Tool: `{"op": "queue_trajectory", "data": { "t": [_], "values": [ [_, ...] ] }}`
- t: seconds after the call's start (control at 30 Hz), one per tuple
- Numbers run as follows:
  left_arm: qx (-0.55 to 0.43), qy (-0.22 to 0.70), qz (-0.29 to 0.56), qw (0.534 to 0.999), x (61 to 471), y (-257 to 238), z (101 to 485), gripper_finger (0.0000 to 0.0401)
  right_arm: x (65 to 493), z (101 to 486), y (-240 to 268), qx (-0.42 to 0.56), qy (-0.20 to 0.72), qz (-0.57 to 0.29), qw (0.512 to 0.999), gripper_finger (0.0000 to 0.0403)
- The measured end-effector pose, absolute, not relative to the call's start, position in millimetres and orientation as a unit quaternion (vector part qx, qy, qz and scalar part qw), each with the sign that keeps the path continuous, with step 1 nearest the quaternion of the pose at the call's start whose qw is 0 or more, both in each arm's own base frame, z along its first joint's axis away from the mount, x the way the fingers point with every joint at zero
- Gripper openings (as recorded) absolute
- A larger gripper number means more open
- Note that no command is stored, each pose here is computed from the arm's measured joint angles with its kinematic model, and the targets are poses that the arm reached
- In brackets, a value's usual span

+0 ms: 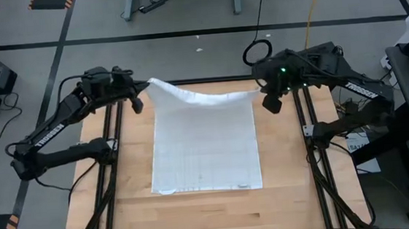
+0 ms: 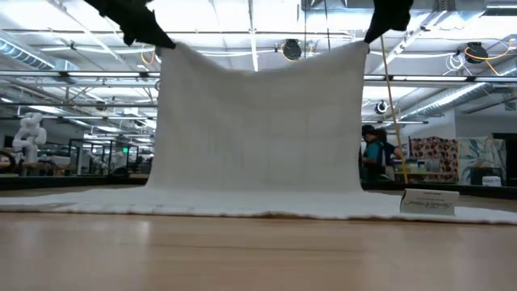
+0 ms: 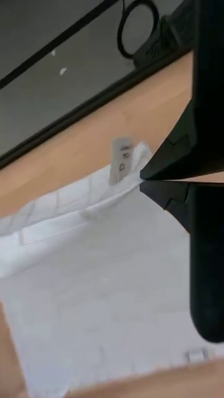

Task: Roll towel
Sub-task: Roll the white towel

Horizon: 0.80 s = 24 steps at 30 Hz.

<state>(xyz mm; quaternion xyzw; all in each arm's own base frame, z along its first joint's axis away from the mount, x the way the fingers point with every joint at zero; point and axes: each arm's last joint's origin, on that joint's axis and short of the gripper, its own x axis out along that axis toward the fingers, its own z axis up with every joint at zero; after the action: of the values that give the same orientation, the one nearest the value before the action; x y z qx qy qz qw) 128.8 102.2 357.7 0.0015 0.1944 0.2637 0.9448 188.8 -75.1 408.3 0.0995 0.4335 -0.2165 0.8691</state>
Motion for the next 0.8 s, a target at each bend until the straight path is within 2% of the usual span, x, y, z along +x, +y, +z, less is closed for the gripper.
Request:
{"op": "queue_trajectory", "data": {
  "t": [0.27, 0.63, 0.8],
  "values": [
    [-0.033, 0.158, 0.228, 0.960, 110.2, 83.4, 366.2, 0.0002, 179.7, 412.1, -47.6, 0.133, 0.435, -0.193, 0.870, 0.0000],
    [-0.132, 0.249, 0.165, 0.945, 103.7, 71.7, 345.7, 0.0002, 192.3, 400.0, -23.1, 0.144, 0.490, -0.162, 0.844, 0.0000],
    [-0.144, 0.272, 0.146, 0.940, 103.7, 66.5, 341.8, 0.0002, 193.3, 398.9, -12.7, 0.152, 0.496, -0.156, 0.841, 0.0000]
  ]
}}
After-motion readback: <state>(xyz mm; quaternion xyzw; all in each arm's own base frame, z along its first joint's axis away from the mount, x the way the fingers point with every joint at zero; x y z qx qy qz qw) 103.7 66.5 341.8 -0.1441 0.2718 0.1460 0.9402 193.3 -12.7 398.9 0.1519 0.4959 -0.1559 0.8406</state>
